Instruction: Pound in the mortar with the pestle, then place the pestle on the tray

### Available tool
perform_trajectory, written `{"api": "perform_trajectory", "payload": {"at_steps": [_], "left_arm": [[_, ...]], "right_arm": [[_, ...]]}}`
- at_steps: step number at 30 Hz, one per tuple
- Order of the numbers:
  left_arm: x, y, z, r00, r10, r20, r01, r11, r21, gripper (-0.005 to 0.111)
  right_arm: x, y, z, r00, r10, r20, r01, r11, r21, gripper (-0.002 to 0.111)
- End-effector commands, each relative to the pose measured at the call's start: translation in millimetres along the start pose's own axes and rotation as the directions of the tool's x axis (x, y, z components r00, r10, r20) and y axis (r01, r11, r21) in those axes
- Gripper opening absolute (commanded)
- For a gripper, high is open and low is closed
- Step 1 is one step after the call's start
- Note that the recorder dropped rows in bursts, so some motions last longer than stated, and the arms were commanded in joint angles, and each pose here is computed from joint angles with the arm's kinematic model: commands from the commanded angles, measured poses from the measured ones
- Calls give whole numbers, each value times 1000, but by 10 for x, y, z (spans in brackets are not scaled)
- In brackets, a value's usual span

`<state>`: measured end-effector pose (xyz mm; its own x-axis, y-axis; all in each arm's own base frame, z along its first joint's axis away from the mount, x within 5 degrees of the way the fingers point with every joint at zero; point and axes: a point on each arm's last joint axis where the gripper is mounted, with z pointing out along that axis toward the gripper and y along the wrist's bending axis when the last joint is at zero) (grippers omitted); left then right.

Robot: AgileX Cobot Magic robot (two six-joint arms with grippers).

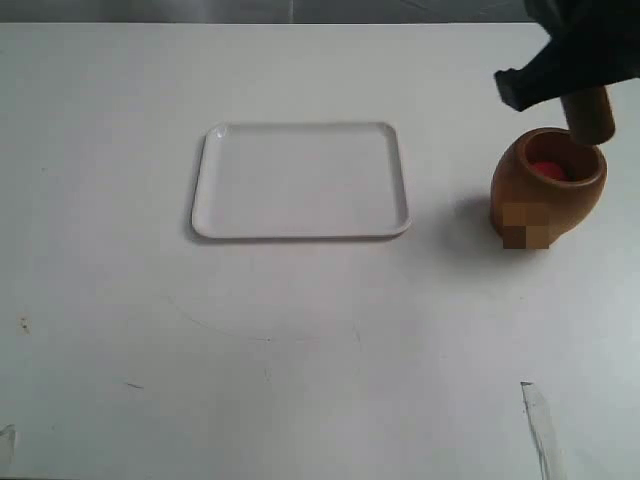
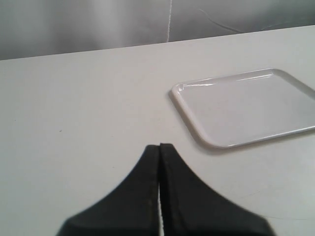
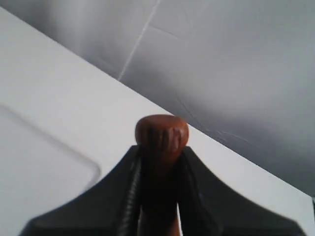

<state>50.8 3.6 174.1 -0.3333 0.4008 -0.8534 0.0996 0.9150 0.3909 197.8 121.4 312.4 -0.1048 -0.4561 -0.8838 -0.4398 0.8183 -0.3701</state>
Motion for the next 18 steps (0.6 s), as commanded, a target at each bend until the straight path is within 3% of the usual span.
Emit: {"api": "perform_trajectory", "payload": {"at_steps": [1, 4, 9, 12, 14, 18], "left_arm": [[-4, -6, 0, 1000, -12, 7, 12, 1000, 8, 0], [-4, -6, 0, 1000, -12, 7, 12, 1000, 8, 0], [-4, -6, 0, 1000, -12, 7, 12, 1000, 8, 0], [-4, -6, 0, 1000, -12, 7, 12, 1000, 8, 0], [-4, -6, 0, 1000, -12, 7, 12, 1000, 8, 0], [-4, -6, 0, 1000, -12, 7, 12, 1000, 8, 0]], "right_arm": [[123, -196, -64, 974, 221, 40, -225, 951, 210, 0], [137, -259, -80, 959, 276, 62, -282, 918, 278, 0], [134, -282, -87, 944, 319, 81, -329, 896, 297, 0], [129, -253, -78, 957, 283, 64, -290, 919, 269, 0], [117, -178, -60, 963, 264, 48, -269, 945, 187, 0], [51, 118, -53, 981, 194, 24, -188, 971, -145, 0]]}}
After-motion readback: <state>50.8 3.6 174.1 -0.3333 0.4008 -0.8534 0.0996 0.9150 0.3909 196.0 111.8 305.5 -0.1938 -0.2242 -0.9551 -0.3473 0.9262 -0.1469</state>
